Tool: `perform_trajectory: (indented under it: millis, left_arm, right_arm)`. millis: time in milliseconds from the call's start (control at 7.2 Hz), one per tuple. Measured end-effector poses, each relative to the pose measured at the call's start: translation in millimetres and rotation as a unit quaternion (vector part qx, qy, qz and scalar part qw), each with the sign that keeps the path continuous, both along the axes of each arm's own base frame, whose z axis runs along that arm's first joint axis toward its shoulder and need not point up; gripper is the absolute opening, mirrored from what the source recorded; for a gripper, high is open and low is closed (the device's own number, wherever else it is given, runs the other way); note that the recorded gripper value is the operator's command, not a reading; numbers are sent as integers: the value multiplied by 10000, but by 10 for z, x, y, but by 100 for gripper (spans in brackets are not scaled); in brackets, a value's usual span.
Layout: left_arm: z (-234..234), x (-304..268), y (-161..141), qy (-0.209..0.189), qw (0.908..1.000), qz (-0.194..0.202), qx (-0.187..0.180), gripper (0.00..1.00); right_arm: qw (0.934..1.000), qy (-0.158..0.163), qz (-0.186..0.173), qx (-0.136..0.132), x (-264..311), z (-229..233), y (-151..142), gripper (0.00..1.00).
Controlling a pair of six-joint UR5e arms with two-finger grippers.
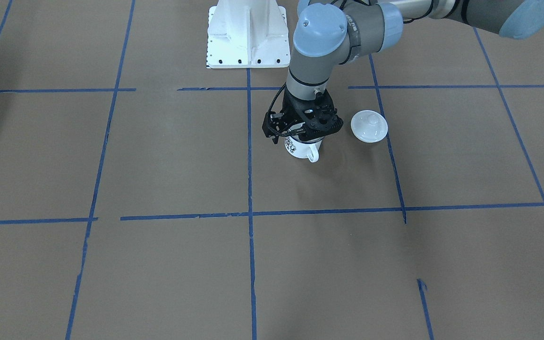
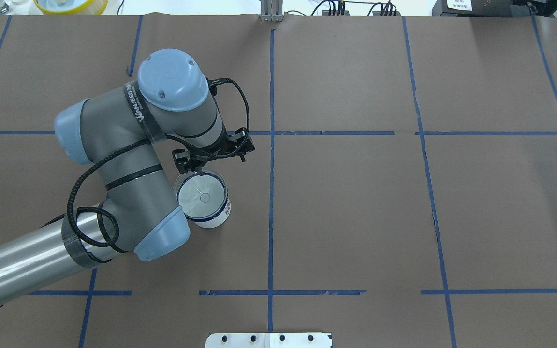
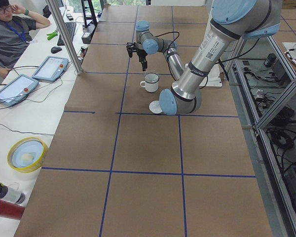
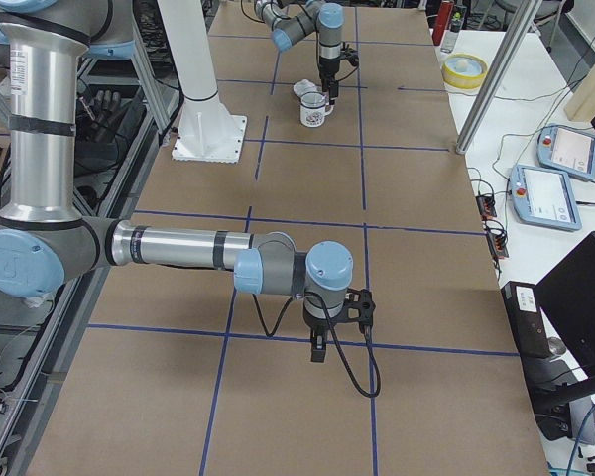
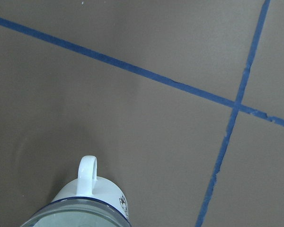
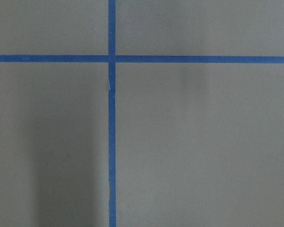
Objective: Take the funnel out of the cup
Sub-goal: 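Move the left gripper over the mug and grasp the glass funnel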
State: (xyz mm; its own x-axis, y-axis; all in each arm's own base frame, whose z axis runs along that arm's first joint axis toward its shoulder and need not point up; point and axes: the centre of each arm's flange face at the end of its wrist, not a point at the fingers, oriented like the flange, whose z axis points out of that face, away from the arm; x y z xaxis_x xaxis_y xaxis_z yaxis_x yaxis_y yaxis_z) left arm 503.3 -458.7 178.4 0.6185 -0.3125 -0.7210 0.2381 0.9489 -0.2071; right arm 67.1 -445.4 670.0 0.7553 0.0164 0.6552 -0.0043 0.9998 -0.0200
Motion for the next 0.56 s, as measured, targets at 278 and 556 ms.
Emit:
perform_trajectory:
  millis: [278, 556]
  left_arm:
    - [47, 96, 65, -55, 10000, 82, -14, 85]
    - [33, 141, 162, -71, 9998, 170, -34, 73]
  right_arm:
    - [10000, 0, 0, 0, 0, 0, 0, 100]
    - [10000, 0, 0, 0, 0, 0, 0, 100]
